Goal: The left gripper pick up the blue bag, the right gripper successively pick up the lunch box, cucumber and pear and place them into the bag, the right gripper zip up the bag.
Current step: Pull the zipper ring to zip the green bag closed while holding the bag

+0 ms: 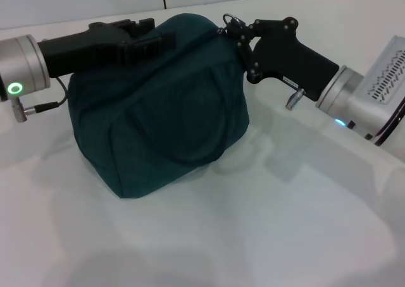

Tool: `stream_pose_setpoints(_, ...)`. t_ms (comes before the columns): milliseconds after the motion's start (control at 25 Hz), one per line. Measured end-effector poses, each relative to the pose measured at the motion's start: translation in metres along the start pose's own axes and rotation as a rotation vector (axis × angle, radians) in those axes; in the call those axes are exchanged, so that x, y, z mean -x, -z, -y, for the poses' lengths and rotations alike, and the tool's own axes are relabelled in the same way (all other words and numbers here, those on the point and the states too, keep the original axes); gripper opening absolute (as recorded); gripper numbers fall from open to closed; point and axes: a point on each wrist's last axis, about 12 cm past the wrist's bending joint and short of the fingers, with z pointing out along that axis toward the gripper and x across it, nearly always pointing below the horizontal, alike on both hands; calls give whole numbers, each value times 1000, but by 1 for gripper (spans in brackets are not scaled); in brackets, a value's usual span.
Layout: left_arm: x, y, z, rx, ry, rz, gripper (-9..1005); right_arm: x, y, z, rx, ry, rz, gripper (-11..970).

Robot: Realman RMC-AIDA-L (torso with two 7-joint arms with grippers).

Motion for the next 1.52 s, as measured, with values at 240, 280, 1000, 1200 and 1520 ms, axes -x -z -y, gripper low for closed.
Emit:
stream_pose_setpoints(240,-4,1,1,5,-9,-6,553,1,2,-3,11,-1,12,88)
stream_pose_setpoints(280,-5,2,1,11,-9,2,513,1,2,-3,10,-2,11,88)
stream_pose_setpoints(1000,-34,10,4,61,-17,31,172,-3,14,-7,-4,-110,5,95)
stream_pose_setpoints(1200,-38,7,7,57,-60,35,130,-5,18,-5,-22,-148,2,178)
stream_pose_setpoints(1520,-40,9,13,20,-98,47,70,-6,28,-1,-44,-162,11,328)
